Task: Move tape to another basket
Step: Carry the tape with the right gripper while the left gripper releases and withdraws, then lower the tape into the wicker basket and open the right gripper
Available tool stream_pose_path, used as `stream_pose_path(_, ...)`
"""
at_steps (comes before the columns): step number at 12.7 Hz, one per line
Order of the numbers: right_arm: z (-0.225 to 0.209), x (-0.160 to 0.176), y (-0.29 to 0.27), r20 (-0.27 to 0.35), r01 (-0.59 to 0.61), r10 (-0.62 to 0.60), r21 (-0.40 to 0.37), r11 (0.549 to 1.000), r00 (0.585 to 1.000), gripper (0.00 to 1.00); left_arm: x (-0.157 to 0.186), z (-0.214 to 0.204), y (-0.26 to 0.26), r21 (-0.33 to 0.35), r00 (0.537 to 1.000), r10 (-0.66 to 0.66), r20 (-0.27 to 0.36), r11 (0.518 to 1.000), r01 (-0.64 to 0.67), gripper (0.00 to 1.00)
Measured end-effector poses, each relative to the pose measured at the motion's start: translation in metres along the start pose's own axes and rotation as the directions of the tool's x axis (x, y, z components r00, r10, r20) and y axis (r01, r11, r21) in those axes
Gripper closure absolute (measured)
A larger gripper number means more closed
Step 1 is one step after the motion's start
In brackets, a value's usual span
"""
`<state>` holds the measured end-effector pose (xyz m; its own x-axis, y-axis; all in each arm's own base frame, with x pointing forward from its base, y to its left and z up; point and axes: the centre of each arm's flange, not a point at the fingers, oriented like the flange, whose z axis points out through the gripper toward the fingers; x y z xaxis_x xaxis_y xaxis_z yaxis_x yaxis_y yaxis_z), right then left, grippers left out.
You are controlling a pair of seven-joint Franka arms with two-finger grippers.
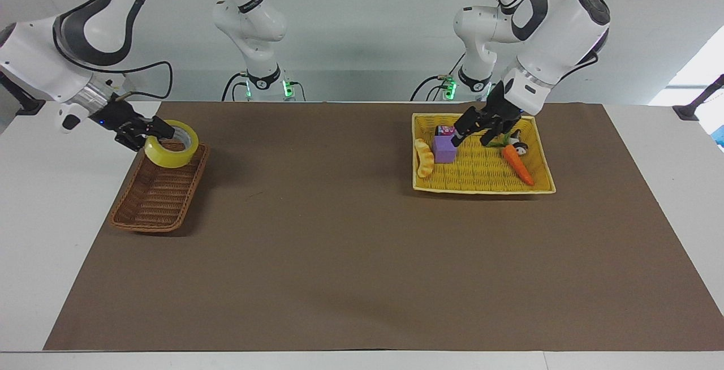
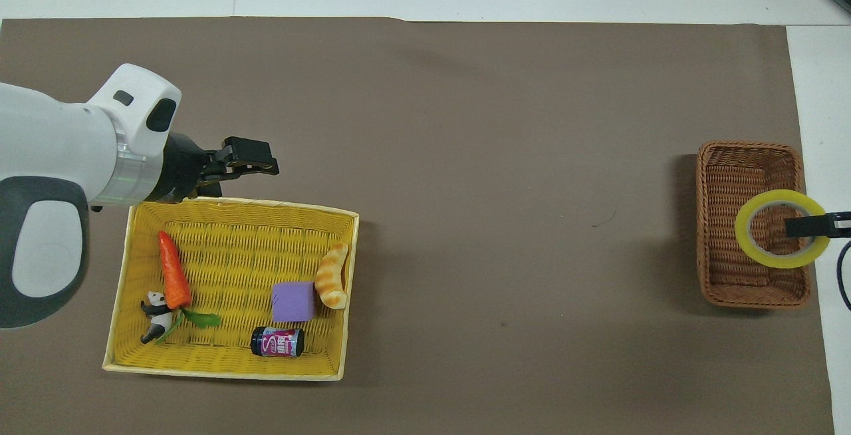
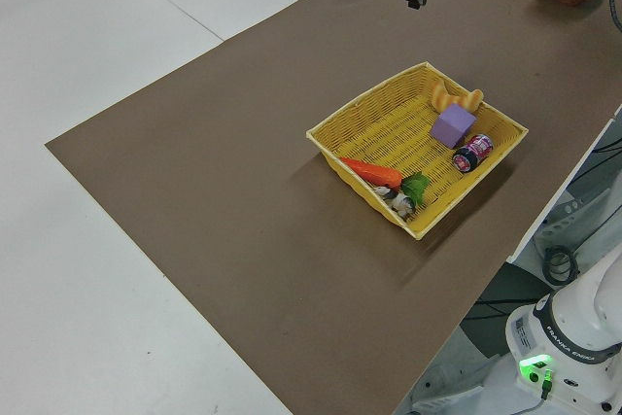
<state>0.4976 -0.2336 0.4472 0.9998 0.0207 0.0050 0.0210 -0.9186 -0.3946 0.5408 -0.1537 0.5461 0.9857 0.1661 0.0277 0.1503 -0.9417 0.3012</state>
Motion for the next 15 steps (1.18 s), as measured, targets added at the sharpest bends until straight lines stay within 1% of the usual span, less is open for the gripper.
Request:
stream_pose_path(2, 0.013, -0.007, 0.034, 0.008, 0.013, -0.013, 0.008, 1.000, 1.000, 1.00, 0.008, -0.014, -0.022, 0.132, 0.992, 0.124, -0.003, 0.984, -0.122, 0.00)
stream_pose_path(3, 0.024, -0.008, 0.052, 0.010, 0.010, -0.010, 0.007, 1.000, 1.000, 1.00, 0.009, -0.024, -0.029, 0.191, 0.983, 0.185, 0.018, 0.964, -0.185, 0.00)
stream_pose_path(4, 0.033, -0.008, 0.065, 0.011, 0.006, -0.006, 0.005, 1.000, 1.000, 1.00, 0.009, -0.035, -0.032, 0.227, 0.971, 0.233, 0.049, 0.944, -0.238, 0.00)
stream_pose_path(5, 0.041, -0.007, 0.074, 0.012, 0.004, -0.004, 0.001, 1.000, 1.000, 1.00, 0.008, -0.049, -0.035, 0.249, 0.958, 0.274, 0.087, 0.925, -0.287, 0.00)
stream_pose_path(7, 0.057, -0.004, 0.085, 0.020, -0.009, 0.009, 0.005, 1.000, 1.000, 1.00, 0.007, -0.081, -0.046, 0.259, 0.942, 0.298, 0.154, 0.908, -0.330, 0.00)
stream_pose_path(8, 0.064, -0.003, 0.091, 0.020, -0.013, 0.013, 0.006, 1.000, 1.000, 1.00, 0.008, -0.096, -0.050, 0.258, 0.941, 0.297, 0.164, 0.908, -0.331, 0.00)
stream_pose_path(9, 0.069, -0.003, 0.094, 0.020, -0.016, 0.016, 0.006, 1.000, 1.000, 1.00, 0.007, -0.104, -0.052, 0.258, 0.942, 0.292, 0.167, 0.909, -0.328, 0.00)
stream_pose_path(12, 0.072, 0.002, 0.093, -0.009, -0.025, 0.025, 0.025, 0.999, 1.000, 1.00, 0.010, -0.108, -0.064, 0.260, 0.948, 0.268, 0.170, 0.916, -0.305, 0.00)
stream_pose_path(15, 0.082, 0.003, 0.097, 0.005, -0.033, 0.033, 0.037, 0.999, 0.999, 1.00, 0.015, -0.117, -0.078, 0.264, 0.958, 0.242, 0.153, 0.924, -0.276, 0.00)
